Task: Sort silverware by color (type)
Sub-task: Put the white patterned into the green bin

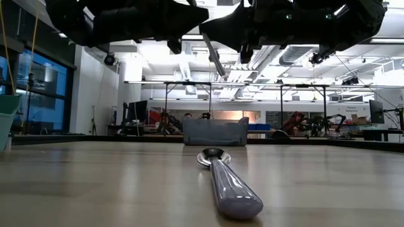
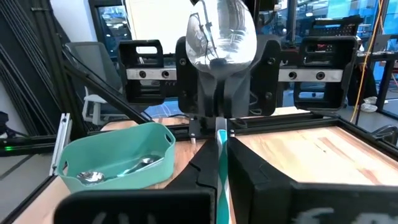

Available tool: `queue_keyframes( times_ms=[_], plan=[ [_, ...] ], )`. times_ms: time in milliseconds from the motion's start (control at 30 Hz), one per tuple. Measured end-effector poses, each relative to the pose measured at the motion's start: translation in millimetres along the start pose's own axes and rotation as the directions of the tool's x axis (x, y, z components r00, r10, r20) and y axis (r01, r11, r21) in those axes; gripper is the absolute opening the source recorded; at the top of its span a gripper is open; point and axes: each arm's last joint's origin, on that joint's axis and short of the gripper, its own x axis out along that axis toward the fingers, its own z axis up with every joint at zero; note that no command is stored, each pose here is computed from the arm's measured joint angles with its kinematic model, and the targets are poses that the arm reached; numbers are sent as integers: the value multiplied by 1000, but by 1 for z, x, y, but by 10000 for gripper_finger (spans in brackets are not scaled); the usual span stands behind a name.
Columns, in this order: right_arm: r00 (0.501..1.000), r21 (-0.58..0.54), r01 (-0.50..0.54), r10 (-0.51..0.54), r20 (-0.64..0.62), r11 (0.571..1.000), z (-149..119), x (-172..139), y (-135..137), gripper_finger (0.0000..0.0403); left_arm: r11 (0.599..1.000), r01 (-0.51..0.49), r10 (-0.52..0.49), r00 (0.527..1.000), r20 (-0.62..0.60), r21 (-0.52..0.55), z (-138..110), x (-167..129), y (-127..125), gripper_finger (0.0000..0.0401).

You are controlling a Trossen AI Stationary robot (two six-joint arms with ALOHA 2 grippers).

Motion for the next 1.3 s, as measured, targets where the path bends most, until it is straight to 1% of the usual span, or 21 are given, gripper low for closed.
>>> queue_keyframes(
  times_ms=[100, 233, 367, 467, 567, 633, 700, 800, 867, 933, 1033, 1100, 1133, 1233, 1300],
  plan=[
    [1000, 5, 2, -2, 2, 1000, 0, 0, 0, 4, 1000, 2, -2, 1000, -11, 0, 2, -1, -1, 5],
    [998, -7, 60, -60, -27, 998, 2, -3, -2, 40, 1000, 14, -12, 996, -91, 24, 7, -9, -3, 4],
    [993, -64, 101, -105, -63, 993, 16, -11, -6, 87, 999, 37, -27, 965, -261, 34, 17, -19, -12, 3],
    [983, -130, 130, -144, -111, 983, 25, -20, -8, 106, 997, 45, -13, 904, -427, 65, 30, -28, -26, 3],
    [972, -182, 162, -189, -141, 970, 33, -28, -11, 100, 994, 59, 7, 803, -596, 92, 43, -35, -46, 2],
    [966, -197, 172, -204, -157, 965, 35, -31, -12, 82, 991, 62, 38, 716, -697, 118, 51, -40, -61, 2],
    [961, -208, 177, -214, -174, 962, 35, -33, -12, 57, 988, 73, 58, 641, -765, 136, 60, -44, -76, 2],
    [956, -221, 183, -226, -190, 958, 33, -33, -14, 14, 987, 123, 21, 527, -850, 100, 69, -50, -101, 2],
    [950, -225, 190, -237, -205, 956, 32, -33, -16, 5, 987, 142, -4, 463, -886, 70, 76, -52, -117, 2],
    [946, -216, 203, -248, -209, 955, 31, -33, -19, 12, 988, 149, -13, 383, -924, 48, 76, -55, -132, 2],
    [940, -204, 215, -259, -221, 955, 30, -33, -22, 14, 985, 167, -12, 267, -964, 34, 70, -57, -155, 1],
    [940, -202, 217, -260, -222, 955, 30, -33, -22, 9, 979, 201, -9, 178, -984, 28, 60, -59, -168, 1],
    [938, -204, 215, -260, -227, 955, 29, -33, -22, 6, 975, 222, -4, 141, -990, 28, 54, -59, -174, 1],
    [938, -204, 215, -260, -230, 955, 29, -33, -22, 2, 958, 284, 43, 24, -999, 48, 35, -61, -190, 1],
    [937, -197, 216, -260, -234, 956, 29, -33, -22, 2, 943, 329, 69, -40, -997, 52, 23, -60, -197, 1]
  ],
)
